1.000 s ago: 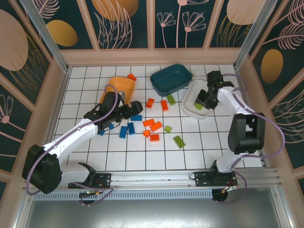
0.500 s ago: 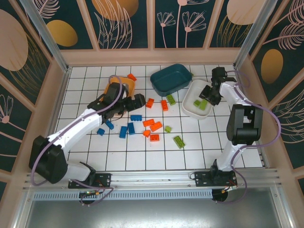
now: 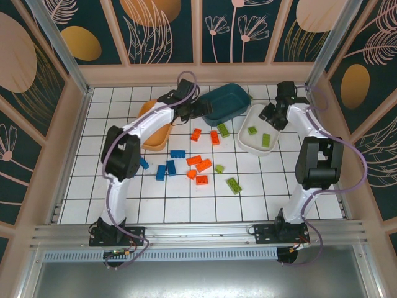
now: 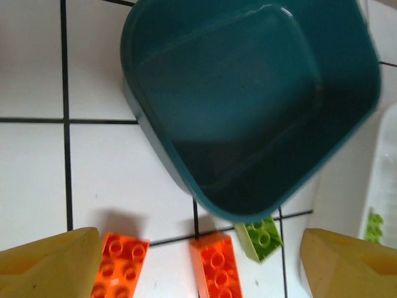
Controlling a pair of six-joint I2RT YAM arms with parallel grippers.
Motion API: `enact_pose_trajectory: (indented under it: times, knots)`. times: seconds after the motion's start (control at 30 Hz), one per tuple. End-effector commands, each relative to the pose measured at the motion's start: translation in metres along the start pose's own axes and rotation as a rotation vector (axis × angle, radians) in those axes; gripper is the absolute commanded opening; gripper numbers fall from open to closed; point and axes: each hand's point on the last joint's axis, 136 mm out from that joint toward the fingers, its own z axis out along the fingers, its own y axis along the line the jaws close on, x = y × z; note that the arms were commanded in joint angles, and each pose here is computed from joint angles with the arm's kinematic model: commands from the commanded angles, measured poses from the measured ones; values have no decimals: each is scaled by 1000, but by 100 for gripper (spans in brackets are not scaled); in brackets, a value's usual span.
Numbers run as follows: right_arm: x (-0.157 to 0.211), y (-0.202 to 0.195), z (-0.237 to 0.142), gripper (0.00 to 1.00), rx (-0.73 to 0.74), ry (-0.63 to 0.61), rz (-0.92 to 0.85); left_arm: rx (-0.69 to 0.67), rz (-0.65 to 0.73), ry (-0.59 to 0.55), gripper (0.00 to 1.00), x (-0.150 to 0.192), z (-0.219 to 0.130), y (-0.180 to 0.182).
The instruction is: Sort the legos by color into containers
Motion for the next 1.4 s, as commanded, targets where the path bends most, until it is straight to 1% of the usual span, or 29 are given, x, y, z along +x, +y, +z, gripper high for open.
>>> enact_pose_trajectory:
  times: [0.0,0.07,0.17,0.33,0.47,0.5,0.57,0.67,0.73,0.87,1.0,1.13,1.23,1.37]
  knots:
    - [-41,25,-7,54,-53,-131,17,-62,-3,31,79,-6,13,10]
    - [-50,31,-5,54,-85,-184,17,-64,-24,36,76,-12,26,13]
    - [-55,35,1,55,-92,-218,26,-70,-48,39,71,-16,40,17]
    - [-68,49,17,57,-167,-275,15,-48,-108,38,64,-19,62,26]
    - [-84,60,15,57,-221,-361,5,-25,-140,42,57,-22,74,27]
    - [-86,61,20,57,-227,-356,9,-20,-142,42,55,-22,76,26]
    - [-88,61,36,57,-217,-307,22,-8,-151,45,50,-24,80,24]
    - [-92,66,57,58,-216,-260,36,8,-174,45,40,-26,83,23]
    - [-98,70,67,58,-220,-242,48,15,-188,44,27,-28,81,23]
    - [-107,69,90,58,-184,-169,65,17,-211,43,16,-27,72,22]
    - [-113,71,112,59,-172,-79,95,21,-259,28,13,-24,60,25]
    - [-111,74,130,59,-183,-31,105,8,-310,25,12,-21,53,38]
    - [-109,75,138,59,-188,-10,105,-5,-334,11,12,-28,45,49]
    - [-106,78,144,60,-197,-1,109,-3,-354,-23,13,-47,31,56]
